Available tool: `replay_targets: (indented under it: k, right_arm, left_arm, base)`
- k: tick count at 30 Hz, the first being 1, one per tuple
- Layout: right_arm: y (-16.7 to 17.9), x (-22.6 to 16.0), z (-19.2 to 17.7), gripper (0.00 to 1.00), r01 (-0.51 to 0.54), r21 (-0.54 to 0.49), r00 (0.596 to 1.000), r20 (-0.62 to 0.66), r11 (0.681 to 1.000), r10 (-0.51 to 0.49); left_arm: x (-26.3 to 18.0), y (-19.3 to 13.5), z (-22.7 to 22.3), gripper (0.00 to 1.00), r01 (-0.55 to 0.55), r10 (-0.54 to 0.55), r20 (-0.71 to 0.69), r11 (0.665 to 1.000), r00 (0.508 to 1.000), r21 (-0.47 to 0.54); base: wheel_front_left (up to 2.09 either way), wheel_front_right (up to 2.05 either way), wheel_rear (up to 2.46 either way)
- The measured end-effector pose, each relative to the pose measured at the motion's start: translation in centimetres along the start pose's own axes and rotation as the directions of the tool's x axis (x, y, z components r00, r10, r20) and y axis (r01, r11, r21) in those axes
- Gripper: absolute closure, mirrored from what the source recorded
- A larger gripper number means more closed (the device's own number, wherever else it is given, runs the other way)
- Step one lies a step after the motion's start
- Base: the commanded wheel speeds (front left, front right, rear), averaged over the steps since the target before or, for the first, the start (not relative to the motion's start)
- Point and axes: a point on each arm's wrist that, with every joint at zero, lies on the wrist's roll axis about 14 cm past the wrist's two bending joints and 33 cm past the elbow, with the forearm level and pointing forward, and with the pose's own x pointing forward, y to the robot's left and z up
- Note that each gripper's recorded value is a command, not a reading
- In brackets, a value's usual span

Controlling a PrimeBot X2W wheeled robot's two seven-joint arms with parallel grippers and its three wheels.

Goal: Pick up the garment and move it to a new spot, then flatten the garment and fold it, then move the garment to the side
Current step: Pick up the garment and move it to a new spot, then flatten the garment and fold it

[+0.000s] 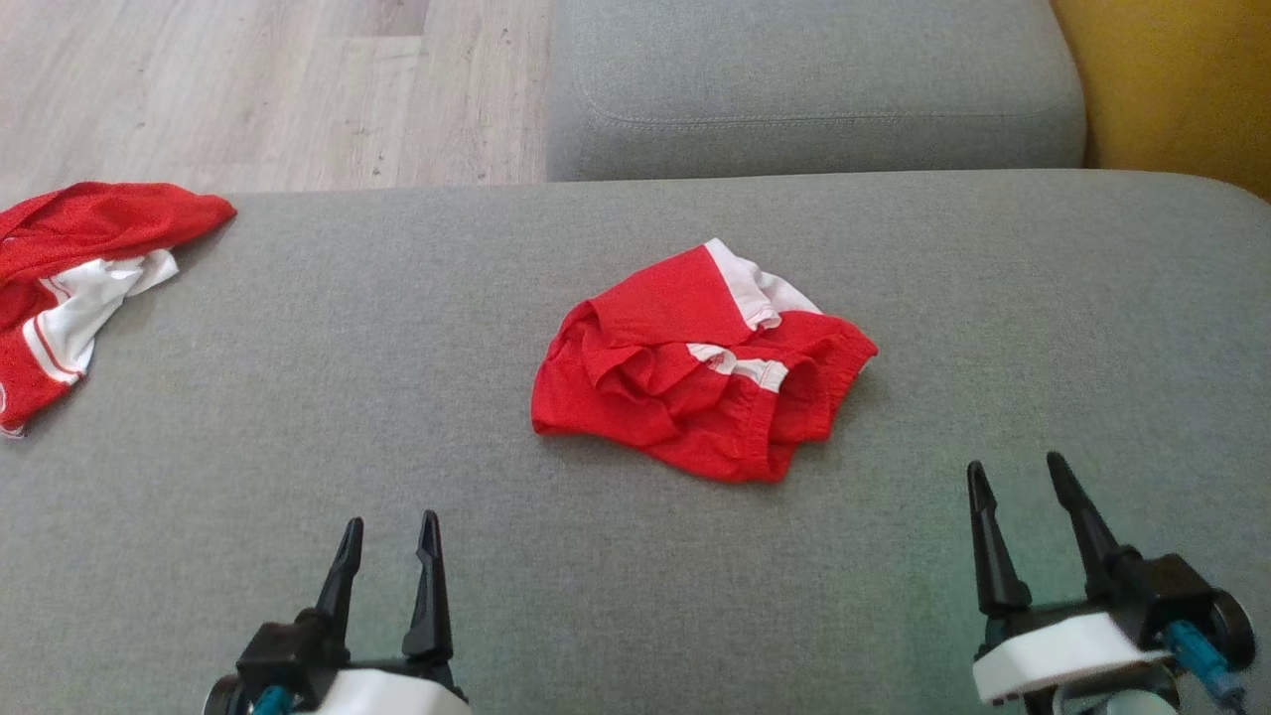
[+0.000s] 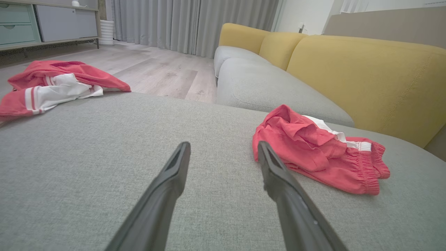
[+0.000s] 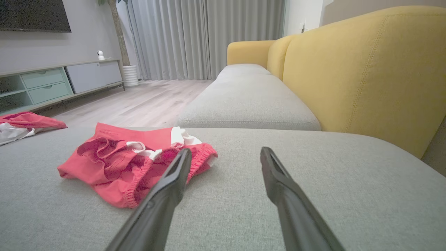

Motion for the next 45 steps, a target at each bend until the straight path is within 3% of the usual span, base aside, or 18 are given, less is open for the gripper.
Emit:
replay_targets:
  k: [32, 39, 45]
  right_arm:
    - [-0.2, -0.3, -2.2, 0.00, 0.012, 0.018, 0.997, -0.070, 1.000, -0.010]
    - [-0.9, 1.7, -1.6, 0.00, 0.021, 0.005, 0.999, -0.050, 1.000, -0.021]
    - [-1.9, 2.7, -1.4, 0.00, 0.045, -0.005, 0.998, -0.042, 0.999, -0.046]
  left_arm:
    - [0.4, -0.2, -0.8, 0.00, 0.003, -0.003, -0.039, 1.000, 0.999, 0.013]
    - [4.0, -4.6, 0.4, 0.00, 0.155, -0.155, -0.040, 0.988, 0.987, 0.000]
    - [7.8, -12.6, 1.2, 0.00, 0.388, -0.387, -0.059, 0.922, 0.920, 0.010]
  base:
    - [0.00, 0.00, 0.00]
    - [0.00, 0.00, 0.00]
    - [0.00, 0.00, 0.00]
